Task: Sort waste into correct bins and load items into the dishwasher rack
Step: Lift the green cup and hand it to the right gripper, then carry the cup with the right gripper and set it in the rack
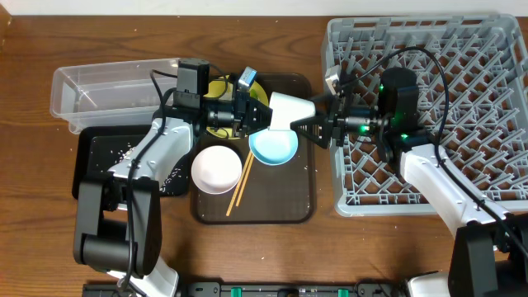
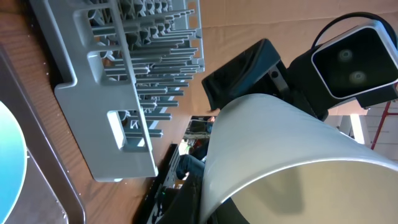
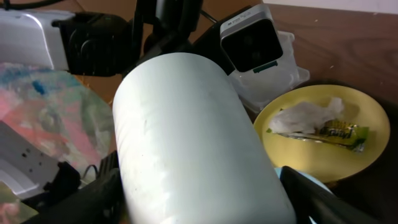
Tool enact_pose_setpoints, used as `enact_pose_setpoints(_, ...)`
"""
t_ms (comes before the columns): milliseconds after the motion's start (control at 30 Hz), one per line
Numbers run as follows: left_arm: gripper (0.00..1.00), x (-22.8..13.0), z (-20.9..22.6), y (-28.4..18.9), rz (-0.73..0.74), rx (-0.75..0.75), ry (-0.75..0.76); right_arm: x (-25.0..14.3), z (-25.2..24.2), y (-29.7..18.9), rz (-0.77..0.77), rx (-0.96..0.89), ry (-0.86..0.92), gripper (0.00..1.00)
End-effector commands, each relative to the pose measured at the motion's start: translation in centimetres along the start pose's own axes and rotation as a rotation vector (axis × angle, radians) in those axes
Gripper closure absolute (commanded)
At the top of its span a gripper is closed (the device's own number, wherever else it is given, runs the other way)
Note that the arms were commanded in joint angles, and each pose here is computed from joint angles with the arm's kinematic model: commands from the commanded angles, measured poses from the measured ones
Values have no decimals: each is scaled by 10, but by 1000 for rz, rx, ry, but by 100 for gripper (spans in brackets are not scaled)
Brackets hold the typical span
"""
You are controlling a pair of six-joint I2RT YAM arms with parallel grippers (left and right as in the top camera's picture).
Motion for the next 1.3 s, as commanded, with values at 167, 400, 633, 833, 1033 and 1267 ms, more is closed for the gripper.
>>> enact_pose_setpoints(167, 94, -1, -4, 1, 18, -14, 15, 3, 3, 6, 1, 32, -2, 41)
enact_pose_setpoints(400, 83, 0, -4, 0, 16, -14, 46, 3, 3, 6, 1, 31, -1, 45)
enact_pose_setpoints(633, 61, 6, 6, -9, -92, 68, 116, 2, -1, 5, 9, -26, 12, 69)
enact_pose_setpoints(833, 57, 8, 26, -34, -241, 253, 102, 2, -15, -6, 3, -171, 60, 99)
enact_pose_setpoints(1033, 55, -9, 21, -73, -389, 463, 133, 15, -21, -25, -15, -313, 55, 99)
enact_pose_setpoints(1267, 55, -45, -6, -116, -577, 648, 129, 49, -29, -49, 83, -623, 130, 99)
Point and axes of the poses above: each gripper's point midway between its finger pads, its own y axis out along the fingers, its own z axis along the line the jaws close on, x = y × z, the point moved 10 cm from there along -y, back along the fingers, and after that the axes turned 14 degrees about -y, right-handed, at the moved point
